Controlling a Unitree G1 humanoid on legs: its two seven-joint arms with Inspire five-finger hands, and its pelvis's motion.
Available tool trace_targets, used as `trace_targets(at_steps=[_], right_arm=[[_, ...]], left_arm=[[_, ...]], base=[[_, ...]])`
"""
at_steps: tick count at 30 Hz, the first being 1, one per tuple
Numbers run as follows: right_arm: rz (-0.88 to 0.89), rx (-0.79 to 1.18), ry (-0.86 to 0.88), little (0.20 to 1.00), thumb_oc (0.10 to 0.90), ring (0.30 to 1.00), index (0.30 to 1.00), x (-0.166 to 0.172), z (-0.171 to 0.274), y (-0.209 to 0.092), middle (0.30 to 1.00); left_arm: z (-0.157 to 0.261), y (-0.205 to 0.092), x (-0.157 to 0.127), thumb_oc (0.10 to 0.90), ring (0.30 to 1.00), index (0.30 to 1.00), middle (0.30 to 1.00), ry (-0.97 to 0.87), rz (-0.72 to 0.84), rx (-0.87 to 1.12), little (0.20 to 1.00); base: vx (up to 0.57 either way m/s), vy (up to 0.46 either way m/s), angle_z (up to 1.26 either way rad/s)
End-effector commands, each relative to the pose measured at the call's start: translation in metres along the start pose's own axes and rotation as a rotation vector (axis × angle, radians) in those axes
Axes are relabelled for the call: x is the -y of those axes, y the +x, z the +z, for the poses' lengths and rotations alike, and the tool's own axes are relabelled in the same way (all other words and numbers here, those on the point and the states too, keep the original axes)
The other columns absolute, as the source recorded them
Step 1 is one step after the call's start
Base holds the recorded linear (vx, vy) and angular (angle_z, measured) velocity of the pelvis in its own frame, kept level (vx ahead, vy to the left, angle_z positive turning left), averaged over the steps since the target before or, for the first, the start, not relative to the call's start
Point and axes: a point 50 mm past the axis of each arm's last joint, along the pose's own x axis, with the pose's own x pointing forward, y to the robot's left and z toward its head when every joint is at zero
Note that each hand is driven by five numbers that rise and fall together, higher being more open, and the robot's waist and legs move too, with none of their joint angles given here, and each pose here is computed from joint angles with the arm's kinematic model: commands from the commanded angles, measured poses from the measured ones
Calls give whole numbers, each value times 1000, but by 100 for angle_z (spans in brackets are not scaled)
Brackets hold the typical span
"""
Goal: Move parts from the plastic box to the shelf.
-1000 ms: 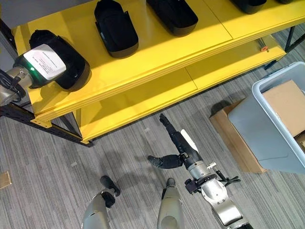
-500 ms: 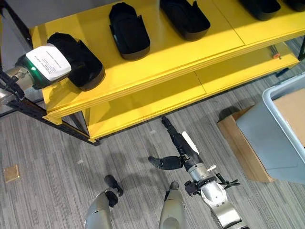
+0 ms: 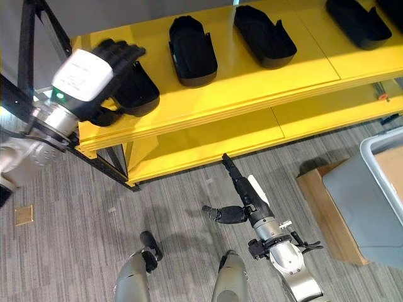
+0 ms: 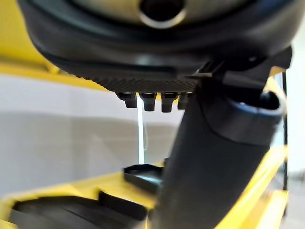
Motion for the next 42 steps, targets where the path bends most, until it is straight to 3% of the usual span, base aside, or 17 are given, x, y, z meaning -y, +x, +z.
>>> trace_targets(at_steps=[1,11,19,30,42], right_arm=[[-29,213,-12,1000,900,1000,1000,9,38,19,1000],[-2,222,-1,1000,900,1000,1000,0,43,30,1000],[5,241,-1,1000,900,1000,1000,-6,48,37,1000],[12,253,-9,1000,900,1000,1000,-10,51,43,1000],[20,267,-14,1000,900,1000,1000,-11,54,47,1000]], left_arm=[[13,35,-69,900,1000,1000,1000,-224,392,11,1000],[67,60,-42,900,1000,1000,1000,-688,477,49,1000],[77,66,-29,900,1000,1000,1000,-890,512,-15,1000],[61,50,4,900,1000,1000,1000,-890,445,-169,1000],[22,21,39,900,1000,1000,1000,-731,331,-380,1000]], base=[[-36,-46,2],[-24,-36,4],[-11,-19,1],[-3,-6,-2],[-1,1,-2]])
